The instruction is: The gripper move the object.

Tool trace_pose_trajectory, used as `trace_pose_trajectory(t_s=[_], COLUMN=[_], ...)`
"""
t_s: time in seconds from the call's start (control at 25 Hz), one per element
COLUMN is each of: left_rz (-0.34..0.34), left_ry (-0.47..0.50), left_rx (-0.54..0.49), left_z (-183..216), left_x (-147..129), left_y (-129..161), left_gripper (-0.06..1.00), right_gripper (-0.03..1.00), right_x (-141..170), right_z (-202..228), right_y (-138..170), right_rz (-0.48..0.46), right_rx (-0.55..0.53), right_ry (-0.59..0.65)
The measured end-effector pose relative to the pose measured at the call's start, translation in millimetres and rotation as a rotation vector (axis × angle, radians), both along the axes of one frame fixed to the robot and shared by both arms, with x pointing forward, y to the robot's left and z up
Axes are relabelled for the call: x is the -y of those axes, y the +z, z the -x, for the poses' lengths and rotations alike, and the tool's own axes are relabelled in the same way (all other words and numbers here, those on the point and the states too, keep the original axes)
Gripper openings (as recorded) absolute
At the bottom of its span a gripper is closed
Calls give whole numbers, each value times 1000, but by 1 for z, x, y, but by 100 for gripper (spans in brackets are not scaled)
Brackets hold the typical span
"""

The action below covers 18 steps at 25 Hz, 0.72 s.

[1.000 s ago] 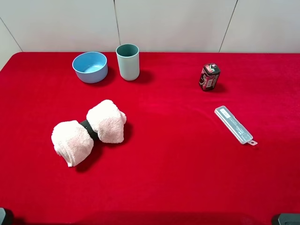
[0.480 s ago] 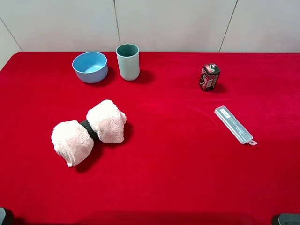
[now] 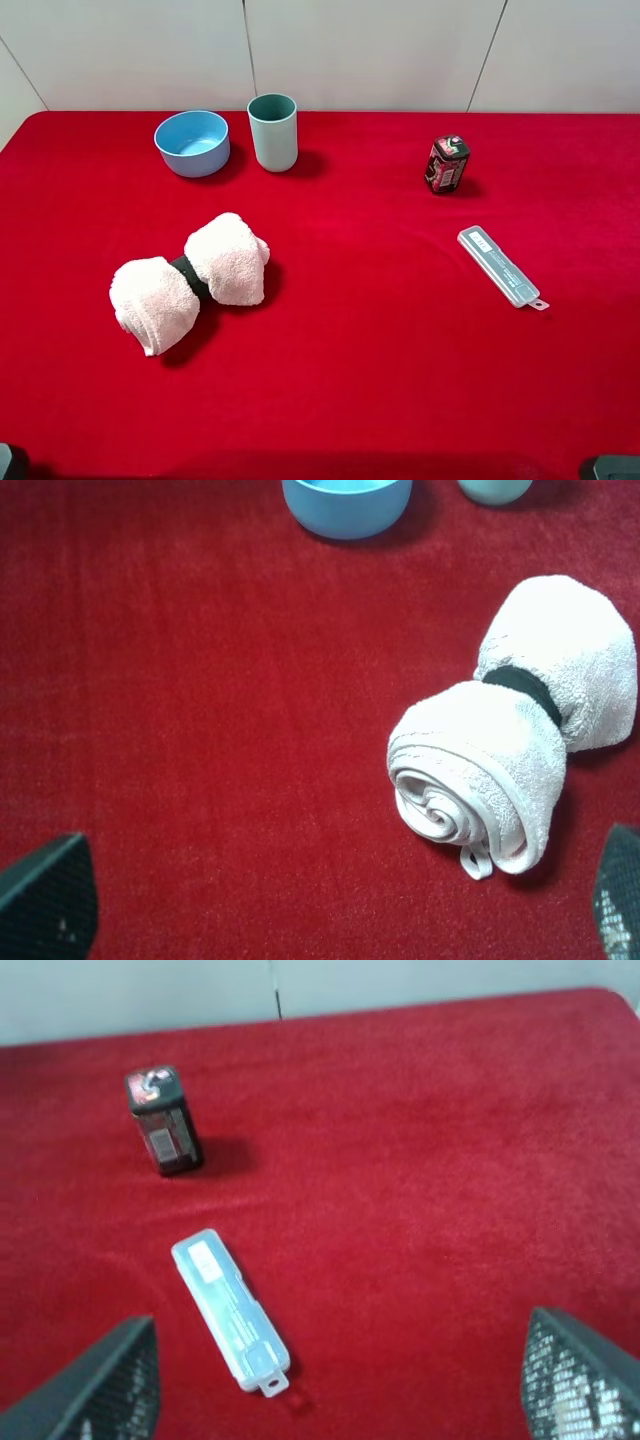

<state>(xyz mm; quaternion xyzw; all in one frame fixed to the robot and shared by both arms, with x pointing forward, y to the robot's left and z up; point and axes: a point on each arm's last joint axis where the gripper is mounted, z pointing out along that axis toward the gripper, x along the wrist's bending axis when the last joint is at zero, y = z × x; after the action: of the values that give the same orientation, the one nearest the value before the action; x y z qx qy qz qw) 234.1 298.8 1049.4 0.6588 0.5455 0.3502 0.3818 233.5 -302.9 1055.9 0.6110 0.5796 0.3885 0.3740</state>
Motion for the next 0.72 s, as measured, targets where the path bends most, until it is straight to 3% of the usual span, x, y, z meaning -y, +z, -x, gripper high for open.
trace_pose_trajectory(t_s=[0.72], left_rz=[0], left_ry=[0], left_rx=[0], left_z=[0], left_x=[0], left_y=[0], left_gripper=[98], right_gripper=[56], right_x=[0], right_z=[0], right_y=[0], right_rz=[-2], right_rx=[0], right_ry=[2])
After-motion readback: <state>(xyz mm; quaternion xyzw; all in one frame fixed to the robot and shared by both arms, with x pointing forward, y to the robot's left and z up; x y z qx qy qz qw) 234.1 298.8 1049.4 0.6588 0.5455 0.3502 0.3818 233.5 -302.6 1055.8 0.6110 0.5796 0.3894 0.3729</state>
